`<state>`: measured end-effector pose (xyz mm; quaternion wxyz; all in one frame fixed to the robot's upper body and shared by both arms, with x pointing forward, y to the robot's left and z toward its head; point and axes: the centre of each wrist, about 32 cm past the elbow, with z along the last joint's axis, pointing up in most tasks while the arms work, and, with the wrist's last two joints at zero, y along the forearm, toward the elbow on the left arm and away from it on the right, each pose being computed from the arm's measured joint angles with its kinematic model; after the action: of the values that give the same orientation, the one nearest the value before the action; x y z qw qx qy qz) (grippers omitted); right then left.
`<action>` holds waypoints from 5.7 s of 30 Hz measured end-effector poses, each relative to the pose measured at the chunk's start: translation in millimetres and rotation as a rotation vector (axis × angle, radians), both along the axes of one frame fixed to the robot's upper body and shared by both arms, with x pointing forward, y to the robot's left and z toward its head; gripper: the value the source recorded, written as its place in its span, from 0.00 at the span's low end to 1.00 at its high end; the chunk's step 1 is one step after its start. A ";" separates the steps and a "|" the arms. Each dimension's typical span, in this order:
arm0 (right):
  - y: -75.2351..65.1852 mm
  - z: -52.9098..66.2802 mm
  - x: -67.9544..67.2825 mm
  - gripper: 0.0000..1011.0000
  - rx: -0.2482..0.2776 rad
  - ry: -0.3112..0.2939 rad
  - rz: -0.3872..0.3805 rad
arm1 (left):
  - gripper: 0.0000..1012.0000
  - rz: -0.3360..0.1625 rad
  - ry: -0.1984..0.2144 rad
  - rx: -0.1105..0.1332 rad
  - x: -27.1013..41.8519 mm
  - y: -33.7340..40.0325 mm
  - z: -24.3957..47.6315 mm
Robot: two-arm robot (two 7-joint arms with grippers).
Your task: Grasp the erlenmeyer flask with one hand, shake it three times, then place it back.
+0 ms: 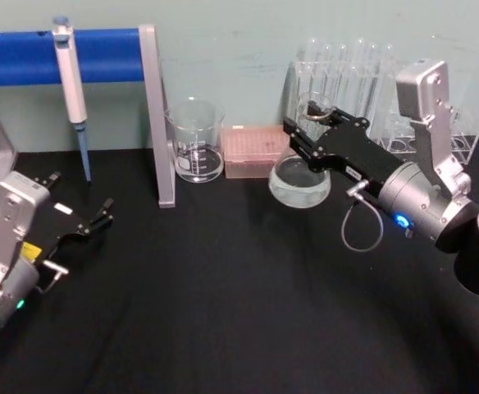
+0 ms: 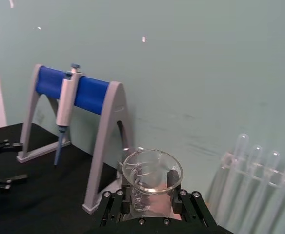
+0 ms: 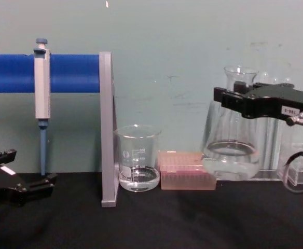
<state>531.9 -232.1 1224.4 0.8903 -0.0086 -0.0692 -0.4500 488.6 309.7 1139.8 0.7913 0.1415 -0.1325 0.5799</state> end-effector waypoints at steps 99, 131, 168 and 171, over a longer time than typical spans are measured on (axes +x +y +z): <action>24.6 1.7 -9.4 0.45 -0.043 -0.018 0.407 | 0.99 0.000 0.000 0.000 0.0 0.0 0.0; -20.1 4.4 7.6 0.45 -0.003 -0.023 -0.031 | 0.99 0.000 0.000 0.000 0.0 0.0 0.0; 10.3 5.6 -11.3 0.45 -0.013 0.003 0.180 | 0.99 0.000 0.000 0.000 0.0 0.0 0.0; 12.6 5.7 -12.5 0.45 -0.013 0.004 0.206 | 0.99 0.000 0.000 0.000 0.0 0.0 0.0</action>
<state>519.4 -219.6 1230.1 0.9318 -0.0082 -0.0707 -0.3558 488.6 309.7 1139.8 0.7913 0.1415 -0.1324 0.5799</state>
